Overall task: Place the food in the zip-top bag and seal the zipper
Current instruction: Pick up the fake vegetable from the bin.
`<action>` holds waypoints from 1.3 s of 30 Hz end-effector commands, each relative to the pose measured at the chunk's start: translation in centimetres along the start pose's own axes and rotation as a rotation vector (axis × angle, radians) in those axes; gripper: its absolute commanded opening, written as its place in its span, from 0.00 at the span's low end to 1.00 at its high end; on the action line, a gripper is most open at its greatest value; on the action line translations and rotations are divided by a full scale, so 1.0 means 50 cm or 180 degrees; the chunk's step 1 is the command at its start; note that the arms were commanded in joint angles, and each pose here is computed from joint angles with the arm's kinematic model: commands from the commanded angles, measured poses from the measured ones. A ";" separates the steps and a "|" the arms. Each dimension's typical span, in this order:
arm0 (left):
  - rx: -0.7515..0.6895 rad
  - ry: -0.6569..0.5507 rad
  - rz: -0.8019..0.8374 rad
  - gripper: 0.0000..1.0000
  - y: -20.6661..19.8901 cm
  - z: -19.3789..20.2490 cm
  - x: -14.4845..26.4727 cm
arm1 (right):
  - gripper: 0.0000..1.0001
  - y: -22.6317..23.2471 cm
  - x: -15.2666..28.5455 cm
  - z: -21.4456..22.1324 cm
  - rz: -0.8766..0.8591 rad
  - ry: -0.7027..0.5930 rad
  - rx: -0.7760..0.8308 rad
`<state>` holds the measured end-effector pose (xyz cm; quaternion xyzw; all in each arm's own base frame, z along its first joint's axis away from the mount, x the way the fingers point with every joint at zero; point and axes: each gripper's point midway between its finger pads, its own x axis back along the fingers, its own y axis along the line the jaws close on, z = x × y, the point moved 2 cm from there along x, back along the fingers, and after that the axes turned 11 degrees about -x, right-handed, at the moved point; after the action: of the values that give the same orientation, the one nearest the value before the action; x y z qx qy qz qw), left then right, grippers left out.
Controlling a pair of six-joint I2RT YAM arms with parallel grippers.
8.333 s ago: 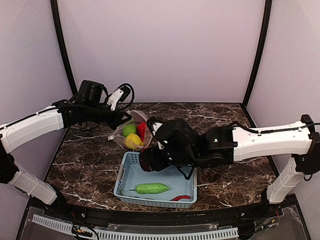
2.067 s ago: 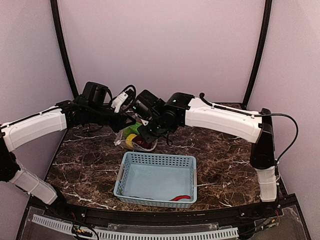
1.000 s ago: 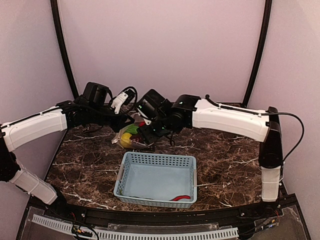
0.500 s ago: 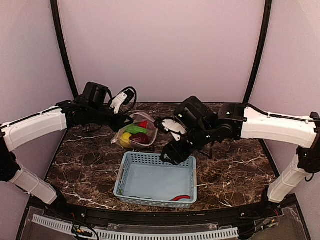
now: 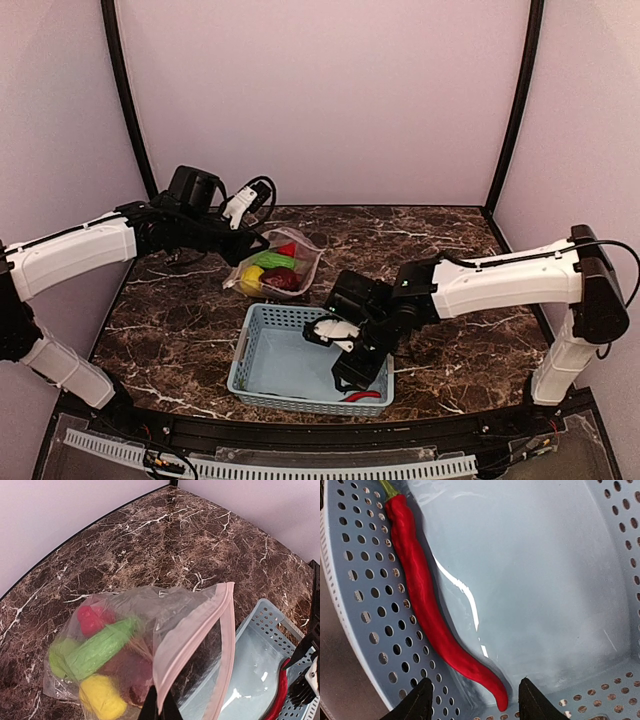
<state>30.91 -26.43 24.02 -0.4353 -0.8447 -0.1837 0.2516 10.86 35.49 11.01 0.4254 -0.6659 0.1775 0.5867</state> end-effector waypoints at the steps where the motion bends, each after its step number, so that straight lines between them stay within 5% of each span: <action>1: 0.0011 0.0062 0.0028 0.01 0.000 0.014 -0.002 | 0.56 0.021 -0.039 0.005 -0.0014 0.0110 0.0284; 24: 0.0013 0.0043 0.0043 0.01 -0.002 0.011 -0.001 | 0.57 0.065 -0.127 0.021 -0.0082 0.0348 0.0690; 39: 0.0034 0.0044 0.0097 0.01 -0.006 0.012 -0.005 | 0.76 0.129 -0.120 -0.005 -0.0605 0.0245 0.0696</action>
<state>30.80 -26.59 23.91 -0.4408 -0.8419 -0.1814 0.2529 6.36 40.22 6.71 0.5189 -0.5863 0.2178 0.5827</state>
